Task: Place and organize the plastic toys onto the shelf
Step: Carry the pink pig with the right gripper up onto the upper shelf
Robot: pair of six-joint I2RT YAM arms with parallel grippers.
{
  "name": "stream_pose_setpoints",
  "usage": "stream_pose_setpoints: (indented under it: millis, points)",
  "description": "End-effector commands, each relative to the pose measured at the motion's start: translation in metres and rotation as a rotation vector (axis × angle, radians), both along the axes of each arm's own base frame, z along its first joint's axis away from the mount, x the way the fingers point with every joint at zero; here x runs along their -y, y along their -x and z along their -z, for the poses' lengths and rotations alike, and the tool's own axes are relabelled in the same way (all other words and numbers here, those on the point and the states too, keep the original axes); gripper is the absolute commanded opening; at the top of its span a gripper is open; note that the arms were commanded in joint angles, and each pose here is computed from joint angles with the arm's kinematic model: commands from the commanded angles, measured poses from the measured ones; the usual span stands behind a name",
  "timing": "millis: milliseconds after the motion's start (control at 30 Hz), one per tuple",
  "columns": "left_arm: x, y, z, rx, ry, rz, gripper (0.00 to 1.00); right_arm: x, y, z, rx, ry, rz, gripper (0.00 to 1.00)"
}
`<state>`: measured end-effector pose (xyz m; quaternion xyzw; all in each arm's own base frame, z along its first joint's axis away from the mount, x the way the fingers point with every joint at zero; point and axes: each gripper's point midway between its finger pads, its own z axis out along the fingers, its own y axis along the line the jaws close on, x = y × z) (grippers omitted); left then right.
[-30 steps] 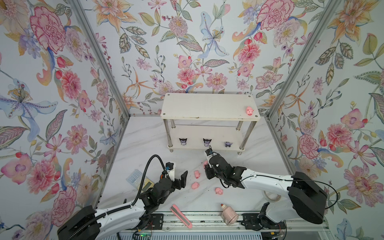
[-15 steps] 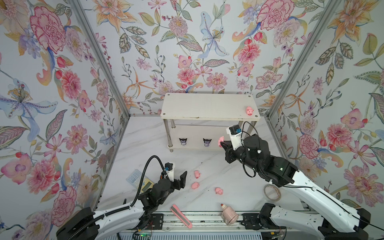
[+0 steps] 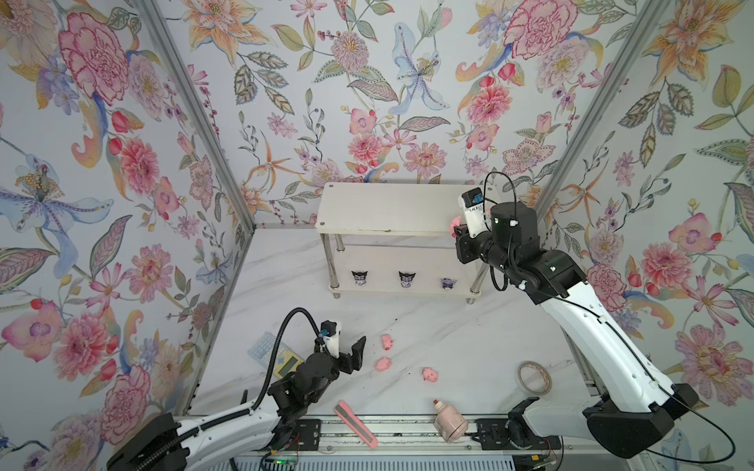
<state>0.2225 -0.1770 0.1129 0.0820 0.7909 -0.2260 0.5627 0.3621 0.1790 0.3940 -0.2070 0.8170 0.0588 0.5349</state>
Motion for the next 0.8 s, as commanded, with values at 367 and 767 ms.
stream_pose_setpoints:
  millis: [367, 767]
  points:
    - [-0.005, -0.003, 0.006, -0.008, -0.025, -0.016, 0.88, 0.004, -0.027, 0.008, -0.103, -0.021, -0.112, 0.10]
    - [-0.002, -0.003, 0.006, -0.016, -0.024, -0.009, 0.88, -0.003, -0.040, 0.016, -0.133, -0.036, -0.126, 0.16]
